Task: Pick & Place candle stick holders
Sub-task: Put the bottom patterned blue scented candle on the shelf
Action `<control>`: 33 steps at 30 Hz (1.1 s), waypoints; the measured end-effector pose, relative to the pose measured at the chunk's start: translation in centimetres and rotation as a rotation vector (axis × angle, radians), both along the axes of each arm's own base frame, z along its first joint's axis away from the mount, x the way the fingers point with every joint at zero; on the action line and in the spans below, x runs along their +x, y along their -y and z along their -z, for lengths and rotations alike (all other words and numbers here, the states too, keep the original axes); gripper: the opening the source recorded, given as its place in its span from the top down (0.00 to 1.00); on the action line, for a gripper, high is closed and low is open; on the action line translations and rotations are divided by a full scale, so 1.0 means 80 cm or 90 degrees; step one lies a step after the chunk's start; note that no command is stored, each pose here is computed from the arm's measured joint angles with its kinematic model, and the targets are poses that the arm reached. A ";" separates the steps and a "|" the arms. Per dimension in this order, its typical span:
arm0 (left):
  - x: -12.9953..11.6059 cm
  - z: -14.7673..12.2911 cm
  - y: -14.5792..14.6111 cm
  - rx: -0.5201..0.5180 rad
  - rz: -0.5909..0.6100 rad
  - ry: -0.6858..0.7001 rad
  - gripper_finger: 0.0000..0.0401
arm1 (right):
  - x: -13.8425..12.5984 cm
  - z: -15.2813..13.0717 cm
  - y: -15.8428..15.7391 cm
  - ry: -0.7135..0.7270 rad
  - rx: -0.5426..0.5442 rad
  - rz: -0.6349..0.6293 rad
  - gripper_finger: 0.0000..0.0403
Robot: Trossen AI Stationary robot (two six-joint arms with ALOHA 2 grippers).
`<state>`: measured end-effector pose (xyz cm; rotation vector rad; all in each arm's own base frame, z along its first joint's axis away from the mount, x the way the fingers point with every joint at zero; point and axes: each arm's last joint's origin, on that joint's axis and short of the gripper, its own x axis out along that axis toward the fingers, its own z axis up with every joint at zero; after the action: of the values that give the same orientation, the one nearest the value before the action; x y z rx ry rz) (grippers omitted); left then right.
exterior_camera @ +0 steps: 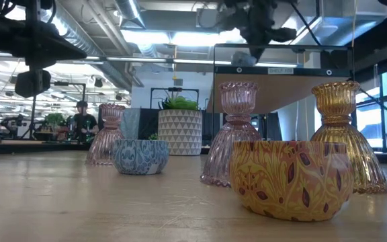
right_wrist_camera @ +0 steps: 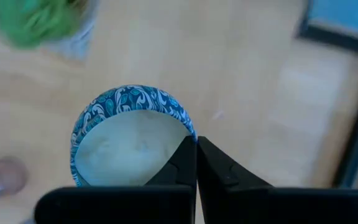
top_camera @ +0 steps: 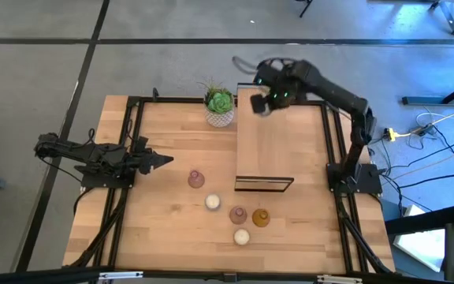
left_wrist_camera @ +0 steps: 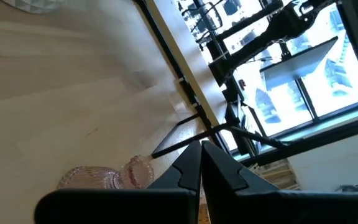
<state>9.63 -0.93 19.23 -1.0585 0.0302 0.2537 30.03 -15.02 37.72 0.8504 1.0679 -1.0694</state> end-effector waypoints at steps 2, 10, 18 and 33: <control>0.000 0.000 -0.001 0.001 -0.009 0.000 0.98 | -0.014 -0.001 0.023 -0.010 -0.009 0.009 1.00; -0.001 0.000 -0.003 -0.039 -0.069 0.015 0.98 | -0.046 0.006 0.080 -0.071 -0.011 -0.107 1.00; -0.002 -0.001 -0.007 -0.040 -0.132 0.023 0.98 | -0.033 0.030 0.094 -0.127 0.012 -0.269 1.00; -0.002 -0.001 -0.007 -0.042 -0.145 0.025 0.98 | -0.004 0.061 0.093 -0.226 -0.011 -0.290 1.00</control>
<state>9.45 -0.33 19.28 -1.1332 -0.1188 0.4404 29.68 -22.47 32.87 0.3758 1.4625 -0.8531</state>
